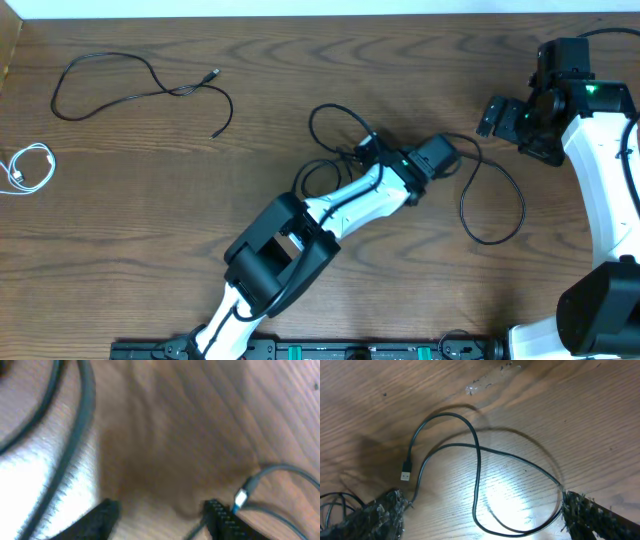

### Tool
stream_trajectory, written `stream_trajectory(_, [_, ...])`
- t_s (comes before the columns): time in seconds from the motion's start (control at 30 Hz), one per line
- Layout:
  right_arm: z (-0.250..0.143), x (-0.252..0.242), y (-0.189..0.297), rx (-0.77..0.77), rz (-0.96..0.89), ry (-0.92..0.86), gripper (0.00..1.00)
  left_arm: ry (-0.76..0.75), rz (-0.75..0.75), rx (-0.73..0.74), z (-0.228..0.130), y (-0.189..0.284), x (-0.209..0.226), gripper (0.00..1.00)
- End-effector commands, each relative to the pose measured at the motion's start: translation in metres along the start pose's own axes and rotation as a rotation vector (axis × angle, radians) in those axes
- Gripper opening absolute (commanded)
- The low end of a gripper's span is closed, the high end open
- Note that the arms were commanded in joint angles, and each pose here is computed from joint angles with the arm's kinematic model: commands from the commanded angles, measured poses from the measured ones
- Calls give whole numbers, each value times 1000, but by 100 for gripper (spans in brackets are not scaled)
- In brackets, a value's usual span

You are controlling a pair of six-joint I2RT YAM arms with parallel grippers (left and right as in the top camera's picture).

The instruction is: Untangle cables

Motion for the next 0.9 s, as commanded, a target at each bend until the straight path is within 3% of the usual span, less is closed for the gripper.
stream_trajectory(0.0, [0, 0, -2, 4, 1, -13, 99, 9, 35, -26, 10, -9, 7, 41])
stream_trajectory(0.17, [1, 1, -2, 2, 2, -13, 99, -25, 36, -15, 8, -9, 7, 15])
stream_trajectory(0.23, [1, 1, -2, 1, 3, -12, 99, -79, 30, -3, 6, -7, 6, 9])
stream_trajectory(0.5, [1, 1, -2, -2, 4, -12, 99, -273, -124, 58, 22, 44, -18, 8])
stream_trajectory(0.87, [1, 1, -2, -1, 5, -11, 99, -447, -511, -153, 108, 220, -33, 8])
Point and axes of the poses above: each gripper's point midway between its finger pads, its own y axis back along the fingers, its own x axis along the line the jaws close on, z = x × y, the point moved 4 cm from there along y, back along the fingers, and after that the axes turned 8 degrees about -y, right-handed, at the moved point
